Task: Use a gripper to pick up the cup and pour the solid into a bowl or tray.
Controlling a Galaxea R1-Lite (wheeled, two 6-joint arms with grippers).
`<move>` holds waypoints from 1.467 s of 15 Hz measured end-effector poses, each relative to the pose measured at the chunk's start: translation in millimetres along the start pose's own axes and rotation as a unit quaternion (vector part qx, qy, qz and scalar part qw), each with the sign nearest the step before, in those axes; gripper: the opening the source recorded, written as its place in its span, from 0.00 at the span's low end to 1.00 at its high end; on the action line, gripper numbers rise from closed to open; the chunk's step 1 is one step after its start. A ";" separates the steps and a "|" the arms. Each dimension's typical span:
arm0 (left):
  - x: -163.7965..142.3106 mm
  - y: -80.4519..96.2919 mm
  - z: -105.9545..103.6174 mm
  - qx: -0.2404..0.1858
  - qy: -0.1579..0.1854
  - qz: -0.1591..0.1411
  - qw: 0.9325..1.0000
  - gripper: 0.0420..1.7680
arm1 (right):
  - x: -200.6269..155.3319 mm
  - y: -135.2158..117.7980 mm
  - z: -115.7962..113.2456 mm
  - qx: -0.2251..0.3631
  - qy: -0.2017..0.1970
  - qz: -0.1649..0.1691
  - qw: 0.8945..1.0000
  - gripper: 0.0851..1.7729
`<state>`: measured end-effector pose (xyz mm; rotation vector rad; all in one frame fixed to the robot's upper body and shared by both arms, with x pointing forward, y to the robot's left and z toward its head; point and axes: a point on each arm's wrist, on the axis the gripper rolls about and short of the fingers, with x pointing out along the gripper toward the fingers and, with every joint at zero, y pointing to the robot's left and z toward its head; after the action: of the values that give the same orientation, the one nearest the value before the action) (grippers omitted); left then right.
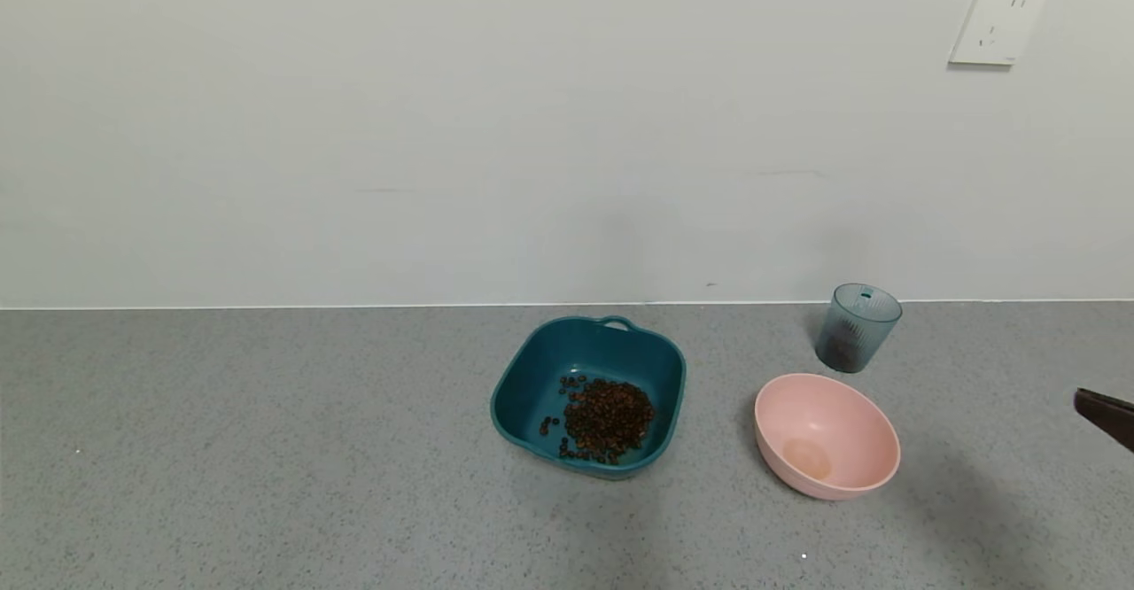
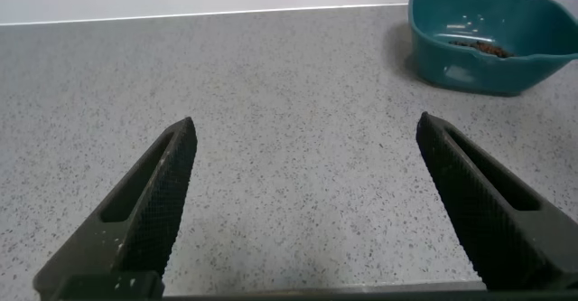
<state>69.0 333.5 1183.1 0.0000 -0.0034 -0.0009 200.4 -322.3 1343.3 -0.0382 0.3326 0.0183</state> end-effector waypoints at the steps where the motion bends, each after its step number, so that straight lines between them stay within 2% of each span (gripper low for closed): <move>1: 0.0 0.0 0.0 0.000 0.000 0.000 1.000 0.99 | -13.6 -2.3 -2.8 0.003 -0.012 -0.002 1.000 0.96; 3: 0.0 0.0 0.0 0.000 0.000 0.000 1.000 0.99 | -39.5 -7.2 -9.2 0.008 -0.034 -0.017 0.999 0.96; 8: 0.0 0.0 0.0 0.000 0.000 0.000 1.000 0.99 | -94.0 -16.4 -30.8 0.017 -0.089 -0.086 0.992 0.96; 10: 0.0 0.0 0.0 0.000 0.000 0.000 1.000 0.99 | -110.7 -16.6 -42.0 0.016 -0.107 -0.103 0.989 0.96; 13: 0.0 0.0 -0.1 0.000 0.000 0.000 1.000 0.99 | -130.2 -14.6 -62.9 0.009 -0.119 -0.099 0.988 0.96; 16: 0.0 0.0 0.0 0.000 0.000 0.000 1.000 0.99 | -142.4 -11.8 -84.0 0.002 -0.148 -0.071 0.986 0.96; 22: 0.0 0.0 0.0 0.000 0.000 0.000 1.000 0.99 | -140.3 -9.0 -126.2 -0.004 -0.189 -0.054 0.980 0.96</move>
<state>69.0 333.5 1183.1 0.0000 -0.0034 -0.0009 26.9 -338.1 1270.3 -0.0605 -0.0500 -0.0807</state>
